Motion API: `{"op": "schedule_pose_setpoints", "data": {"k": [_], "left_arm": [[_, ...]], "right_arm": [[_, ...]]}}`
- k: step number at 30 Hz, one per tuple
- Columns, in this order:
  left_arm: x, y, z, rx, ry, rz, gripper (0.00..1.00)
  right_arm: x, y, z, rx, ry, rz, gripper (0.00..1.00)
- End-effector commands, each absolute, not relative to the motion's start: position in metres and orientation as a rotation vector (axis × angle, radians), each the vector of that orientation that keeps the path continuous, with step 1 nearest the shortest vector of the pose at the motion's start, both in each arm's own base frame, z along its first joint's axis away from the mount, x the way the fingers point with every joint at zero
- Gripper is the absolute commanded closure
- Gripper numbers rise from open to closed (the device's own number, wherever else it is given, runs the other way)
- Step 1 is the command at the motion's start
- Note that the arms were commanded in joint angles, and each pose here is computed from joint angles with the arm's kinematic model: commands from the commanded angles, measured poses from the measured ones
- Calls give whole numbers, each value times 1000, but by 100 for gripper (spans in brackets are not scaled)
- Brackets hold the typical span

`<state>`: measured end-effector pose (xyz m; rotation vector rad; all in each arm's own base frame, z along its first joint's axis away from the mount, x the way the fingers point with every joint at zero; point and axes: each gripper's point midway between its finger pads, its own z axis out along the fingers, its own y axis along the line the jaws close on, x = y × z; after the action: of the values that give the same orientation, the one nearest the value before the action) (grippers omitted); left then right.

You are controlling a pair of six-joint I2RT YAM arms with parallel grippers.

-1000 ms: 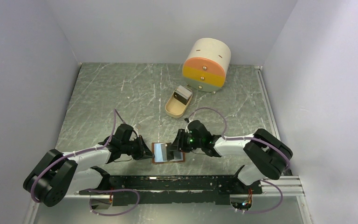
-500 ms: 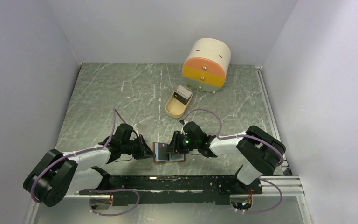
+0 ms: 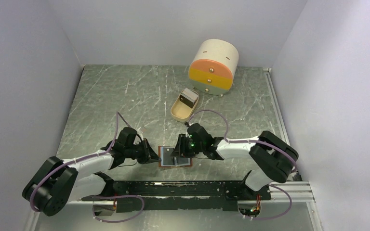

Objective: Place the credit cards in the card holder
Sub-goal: Insert the credit card into the card holder.

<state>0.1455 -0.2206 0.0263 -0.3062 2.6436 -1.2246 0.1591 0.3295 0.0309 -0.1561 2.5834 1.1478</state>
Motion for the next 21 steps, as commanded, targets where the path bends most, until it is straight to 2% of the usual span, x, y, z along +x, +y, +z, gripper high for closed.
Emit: {"op": "schedule_pose_setpoints", "data": {"k": [1,6,14,18,21], "left_arm": [[146,-222,33,-277,2627,-1228,91],[148,-220,36,-280,2624,-1211,91],[149,-217,38,-289,2625,-1179,91],[151,-214,41,-291,2622,-1151,91],[150,-211,40,-292,2641,-1120,91]], "right_arm": [[162,310,33,-176,2607,981,60],[169,290,39,-64,2617,855,53],[169,267,35,115,2668,706,47],[172,275,40,62,2638,755,47],[180,270,38,-6,2638,661,46]]}}
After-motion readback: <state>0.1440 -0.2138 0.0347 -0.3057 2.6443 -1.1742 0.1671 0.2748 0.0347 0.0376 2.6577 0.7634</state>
